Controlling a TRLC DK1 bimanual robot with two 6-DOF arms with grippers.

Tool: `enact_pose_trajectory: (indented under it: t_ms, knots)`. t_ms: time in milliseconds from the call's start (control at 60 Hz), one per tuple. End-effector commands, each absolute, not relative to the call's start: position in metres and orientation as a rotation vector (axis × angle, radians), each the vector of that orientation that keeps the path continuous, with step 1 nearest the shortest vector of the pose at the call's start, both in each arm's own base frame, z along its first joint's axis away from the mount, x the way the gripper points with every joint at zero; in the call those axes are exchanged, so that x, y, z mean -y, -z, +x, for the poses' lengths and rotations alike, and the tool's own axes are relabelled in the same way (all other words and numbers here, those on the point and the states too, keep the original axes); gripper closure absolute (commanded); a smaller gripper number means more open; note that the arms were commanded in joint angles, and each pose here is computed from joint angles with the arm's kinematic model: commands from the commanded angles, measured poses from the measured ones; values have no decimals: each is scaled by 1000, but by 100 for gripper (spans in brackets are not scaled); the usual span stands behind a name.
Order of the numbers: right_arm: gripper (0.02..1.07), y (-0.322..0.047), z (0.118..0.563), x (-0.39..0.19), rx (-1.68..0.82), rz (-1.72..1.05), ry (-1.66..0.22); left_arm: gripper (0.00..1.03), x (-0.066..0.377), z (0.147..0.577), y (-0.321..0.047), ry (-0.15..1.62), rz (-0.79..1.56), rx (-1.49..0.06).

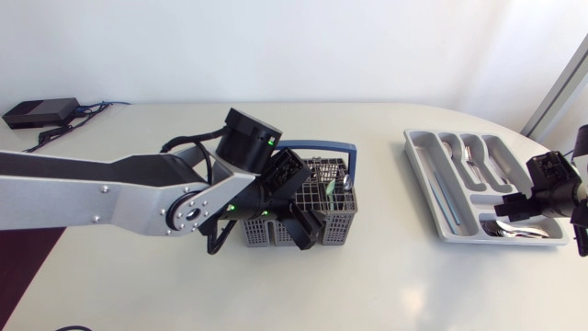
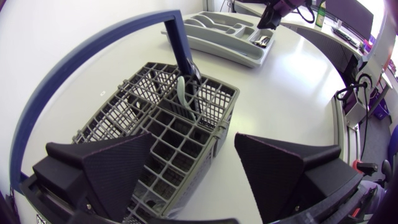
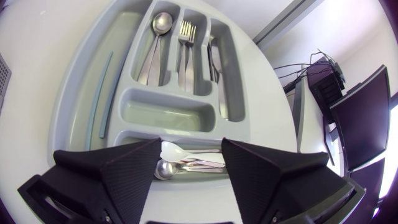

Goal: Transfer all utensils from the basket to the drawer tray.

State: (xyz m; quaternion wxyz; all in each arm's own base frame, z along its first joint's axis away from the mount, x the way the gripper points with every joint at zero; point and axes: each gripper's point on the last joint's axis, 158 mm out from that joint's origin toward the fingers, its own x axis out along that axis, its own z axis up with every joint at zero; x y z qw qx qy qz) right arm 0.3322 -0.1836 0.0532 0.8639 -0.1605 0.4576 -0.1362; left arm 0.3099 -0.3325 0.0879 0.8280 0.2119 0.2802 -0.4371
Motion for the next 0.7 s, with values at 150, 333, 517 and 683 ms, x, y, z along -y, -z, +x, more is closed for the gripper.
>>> enact_pose_trajectory:
  t_ms: [150, 333, 517, 683]
  knots:
    - [18, -79, 329, 153, -891, -333, 228, 12, 345, 322, -104, 870, 465, -510]
    - [18, -70, 328, 134, -900, -328, 190, 20, 362, 322, -108, 819, 522, -444]
    - [18, -68, 326, 127, -895, -328, 173, 37, 372, 333, -105, 783, 549, -436]
    - [18, -64, 325, 117, -894, -327, 152, 60, 377, 339, -100, 731, 592, -404]
